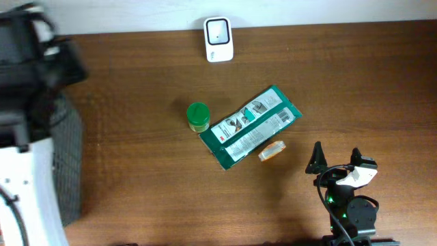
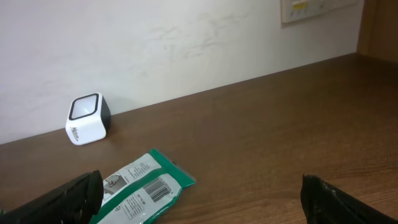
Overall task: Scan the item barcode
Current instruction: 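Reach the left gripper into the basket and grasp the pale green pouch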
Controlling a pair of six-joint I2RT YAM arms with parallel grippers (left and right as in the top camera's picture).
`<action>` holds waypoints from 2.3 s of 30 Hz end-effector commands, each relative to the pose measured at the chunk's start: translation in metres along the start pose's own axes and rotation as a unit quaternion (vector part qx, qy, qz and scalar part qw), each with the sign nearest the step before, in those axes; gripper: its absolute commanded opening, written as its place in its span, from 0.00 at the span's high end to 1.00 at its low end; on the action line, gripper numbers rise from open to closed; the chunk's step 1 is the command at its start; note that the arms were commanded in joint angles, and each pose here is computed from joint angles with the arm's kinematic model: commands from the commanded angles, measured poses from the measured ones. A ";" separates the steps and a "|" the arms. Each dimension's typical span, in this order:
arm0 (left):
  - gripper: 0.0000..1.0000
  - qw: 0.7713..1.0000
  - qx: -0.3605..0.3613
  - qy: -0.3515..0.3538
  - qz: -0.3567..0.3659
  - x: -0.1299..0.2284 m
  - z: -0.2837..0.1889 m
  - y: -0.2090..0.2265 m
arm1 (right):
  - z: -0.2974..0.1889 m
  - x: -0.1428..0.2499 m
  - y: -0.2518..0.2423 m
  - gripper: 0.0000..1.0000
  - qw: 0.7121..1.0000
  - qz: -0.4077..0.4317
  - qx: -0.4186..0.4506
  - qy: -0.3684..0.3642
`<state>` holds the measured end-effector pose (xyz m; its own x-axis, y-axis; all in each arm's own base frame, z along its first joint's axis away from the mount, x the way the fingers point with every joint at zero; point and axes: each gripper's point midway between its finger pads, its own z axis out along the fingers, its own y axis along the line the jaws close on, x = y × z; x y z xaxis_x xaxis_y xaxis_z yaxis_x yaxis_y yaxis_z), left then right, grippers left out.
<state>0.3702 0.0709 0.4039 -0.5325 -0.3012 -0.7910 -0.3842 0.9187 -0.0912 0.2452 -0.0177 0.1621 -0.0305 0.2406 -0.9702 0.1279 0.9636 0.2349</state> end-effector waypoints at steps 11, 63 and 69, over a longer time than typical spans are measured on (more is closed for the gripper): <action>0.27 0.954 -0.222 0.080 -0.187 0.085 0.089 0.199 | 0.000 0.003 0.000 0.02 1.000 -0.002 -0.001 0.003; 1.00 0.908 -0.236 0.297 -0.175 0.184 0.197 0.247 | 0.000 0.003 0.000 0.02 1.000 -0.002 -0.001 0.003; 1.00 0.965 -0.156 0.132 -0.164 0.042 0.127 0.193 | 0.000 0.003 0.000 0.02 1.000 -0.002 -0.001 0.003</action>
<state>0.3465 0.2950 0.1686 -0.5698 -0.7388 -0.3598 -0.8049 0.5900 0.0632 0.2452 -0.0177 0.1619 -0.0308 0.2409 -0.9701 0.1280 0.9635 0.2352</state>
